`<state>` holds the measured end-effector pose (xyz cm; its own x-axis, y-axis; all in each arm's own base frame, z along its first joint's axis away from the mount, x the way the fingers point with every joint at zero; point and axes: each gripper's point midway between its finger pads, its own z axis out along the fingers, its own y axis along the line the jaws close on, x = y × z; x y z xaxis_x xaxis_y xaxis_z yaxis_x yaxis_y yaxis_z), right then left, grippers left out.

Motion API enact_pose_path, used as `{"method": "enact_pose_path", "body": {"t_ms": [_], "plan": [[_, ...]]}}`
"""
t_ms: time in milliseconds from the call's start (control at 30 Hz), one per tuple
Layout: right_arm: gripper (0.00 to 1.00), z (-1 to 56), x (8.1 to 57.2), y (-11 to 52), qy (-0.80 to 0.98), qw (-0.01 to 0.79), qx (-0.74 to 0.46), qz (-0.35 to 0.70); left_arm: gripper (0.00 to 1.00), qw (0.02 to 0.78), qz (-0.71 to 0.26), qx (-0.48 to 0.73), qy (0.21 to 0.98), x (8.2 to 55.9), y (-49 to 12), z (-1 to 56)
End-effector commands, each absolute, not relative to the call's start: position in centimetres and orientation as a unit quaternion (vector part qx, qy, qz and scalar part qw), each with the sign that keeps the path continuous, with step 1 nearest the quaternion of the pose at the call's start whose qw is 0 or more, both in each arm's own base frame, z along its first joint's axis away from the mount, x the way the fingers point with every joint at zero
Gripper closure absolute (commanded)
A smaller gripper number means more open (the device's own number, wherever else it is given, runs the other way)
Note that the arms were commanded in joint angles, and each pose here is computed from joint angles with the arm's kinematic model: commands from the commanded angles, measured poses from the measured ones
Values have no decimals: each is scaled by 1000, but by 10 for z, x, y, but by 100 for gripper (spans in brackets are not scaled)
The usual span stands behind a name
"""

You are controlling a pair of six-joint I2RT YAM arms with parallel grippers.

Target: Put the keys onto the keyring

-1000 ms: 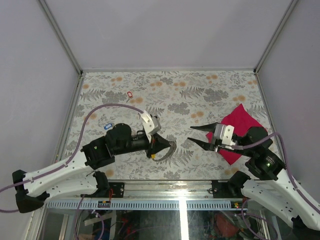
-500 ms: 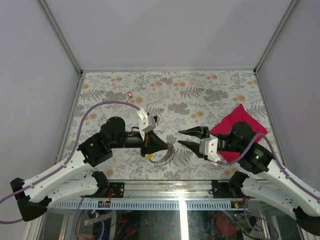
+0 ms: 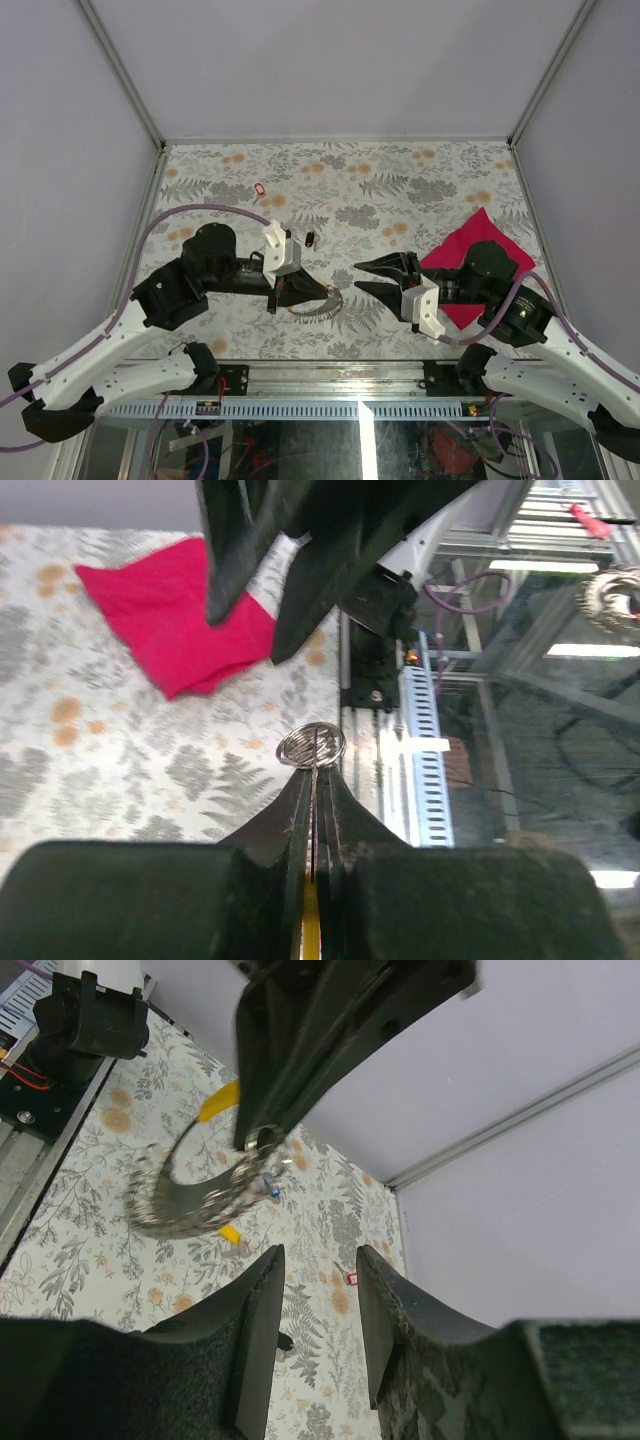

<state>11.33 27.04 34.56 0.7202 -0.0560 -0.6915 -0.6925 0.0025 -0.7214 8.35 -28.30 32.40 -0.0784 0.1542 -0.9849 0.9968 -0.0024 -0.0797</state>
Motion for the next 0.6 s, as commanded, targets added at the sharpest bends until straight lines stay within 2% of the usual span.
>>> {"method": "enact_pose_path", "body": {"t_ms": [0,133,267,567], "plan": [[59,372,115,270,252,673,-660,221,100,472,-373,569,560,105,-266,344],[59,374,122,268,254,688,-651,198,100,496,-223,580,606,145,-245,358],[59,373,125,267,254,694,-646,191,100,491,-156,589,623,156,-240,358],[60,400,129,273,216,726,-629,174,100,519,-202,587,588,141,-251,376]]}}
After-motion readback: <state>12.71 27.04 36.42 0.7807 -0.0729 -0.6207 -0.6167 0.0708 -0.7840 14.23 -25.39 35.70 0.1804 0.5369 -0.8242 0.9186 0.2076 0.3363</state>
